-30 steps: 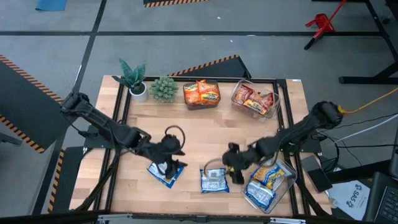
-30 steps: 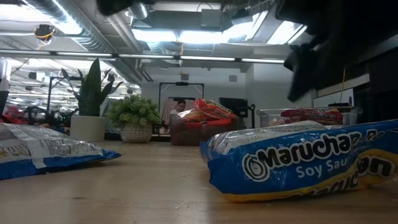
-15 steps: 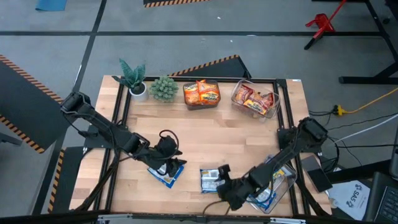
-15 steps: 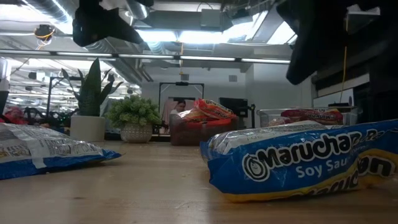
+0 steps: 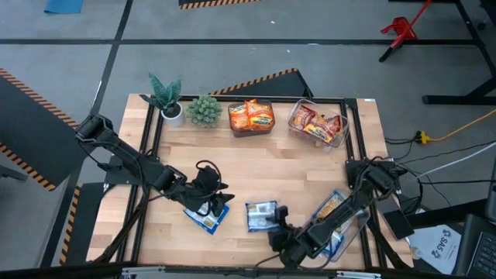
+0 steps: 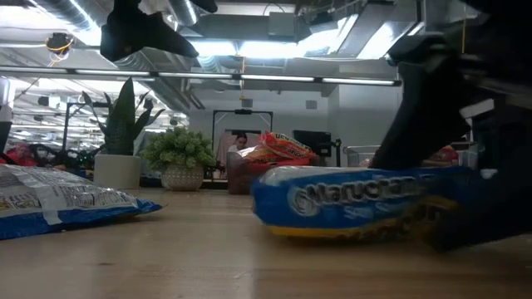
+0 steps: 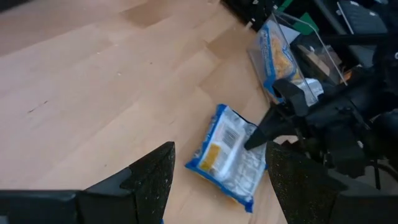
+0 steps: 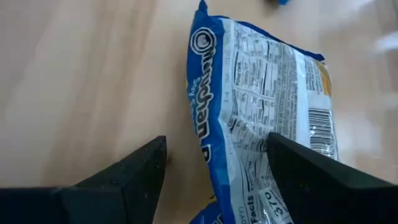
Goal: Sort Maruchan noodles
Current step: Put the blue noodle pack into the bottom transparent bin
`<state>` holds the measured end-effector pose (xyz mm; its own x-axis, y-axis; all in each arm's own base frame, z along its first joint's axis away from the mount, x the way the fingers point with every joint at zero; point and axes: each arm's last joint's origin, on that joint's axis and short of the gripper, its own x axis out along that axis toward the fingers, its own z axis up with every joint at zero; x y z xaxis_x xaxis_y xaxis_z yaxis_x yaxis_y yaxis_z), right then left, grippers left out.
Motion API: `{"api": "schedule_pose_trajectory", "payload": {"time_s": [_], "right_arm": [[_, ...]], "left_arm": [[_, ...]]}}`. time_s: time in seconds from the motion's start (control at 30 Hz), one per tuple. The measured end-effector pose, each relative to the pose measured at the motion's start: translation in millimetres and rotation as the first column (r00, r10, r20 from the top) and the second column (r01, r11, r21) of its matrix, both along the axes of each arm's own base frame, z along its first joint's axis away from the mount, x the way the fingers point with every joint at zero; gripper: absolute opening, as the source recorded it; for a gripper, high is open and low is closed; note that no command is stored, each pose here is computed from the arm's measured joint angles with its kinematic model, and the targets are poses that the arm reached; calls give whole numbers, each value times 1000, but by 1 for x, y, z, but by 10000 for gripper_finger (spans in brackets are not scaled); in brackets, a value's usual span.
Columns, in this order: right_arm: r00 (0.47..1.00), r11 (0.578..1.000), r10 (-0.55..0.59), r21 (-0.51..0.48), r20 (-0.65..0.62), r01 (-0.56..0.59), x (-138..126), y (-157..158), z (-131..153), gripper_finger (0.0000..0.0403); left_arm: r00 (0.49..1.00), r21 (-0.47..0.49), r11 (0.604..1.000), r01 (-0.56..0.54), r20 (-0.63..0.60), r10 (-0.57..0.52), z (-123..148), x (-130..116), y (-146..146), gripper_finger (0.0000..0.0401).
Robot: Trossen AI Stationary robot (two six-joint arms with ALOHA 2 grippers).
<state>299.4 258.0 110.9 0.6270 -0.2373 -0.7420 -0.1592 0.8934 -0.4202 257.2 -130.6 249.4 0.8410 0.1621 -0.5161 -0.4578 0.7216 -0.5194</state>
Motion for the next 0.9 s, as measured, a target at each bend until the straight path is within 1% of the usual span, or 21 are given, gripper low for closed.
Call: {"api": "schedule_pose_trajectory", "payload": {"time_s": [0.1, 0.2, 0.3, 0.43, 0.47, 0.6, 0.7, 0.8, 0.9], "right_arm": [[1000, 999, -27, -20, 9, 27, 0, -2, -2, 257], [999, 998, -39, -50, 8, 39, 1, -2, 0, 216], [999, 997, -45, -58, -18, 44, 6, -2, 8, 144], [996, 999, -51, -2, -72, 51, 16, -1, 22, 29], [995, 999, -50, 18, -85, 52, 20, -1, 26, 15], [987, 990, -78, 108, -143, 94, 31, -7, 37, 8], [982, 977, -58, 191, -178, 93, 40, -12, 50, 4], [978, 949, -29, 302, -207, 92, 48, -21, 66, 1], [972, 905, -4, 411, -236, 104, 55, -32, 82, 0]], "left_arm": [[1000, -15, 1000, -8, 4, 9, 0, 0, 0, 245], [1000, -30, 999, -15, 6, 15, 0, 0, 0, 245], [1000, -43, 999, -17, 6, 18, 0, 0, 0, 245], [1000, -44, 999, -16, 5, 16, 0, 0, 0, 245], [1000, -44, 999, -15, 6, 16, 0, 0, 0, 245], [1000, -44, 999, -14, 6, 14, 0, 0, 0, 245], [1000, -47, 999, -10, 19, 11, 1, 1, -1, 245], [999, -22, 999, 34, 44, -33, 4, 3, -3, 245], [993, 39, 995, 93, 62, -96, 8, 5, -4, 245]]}}
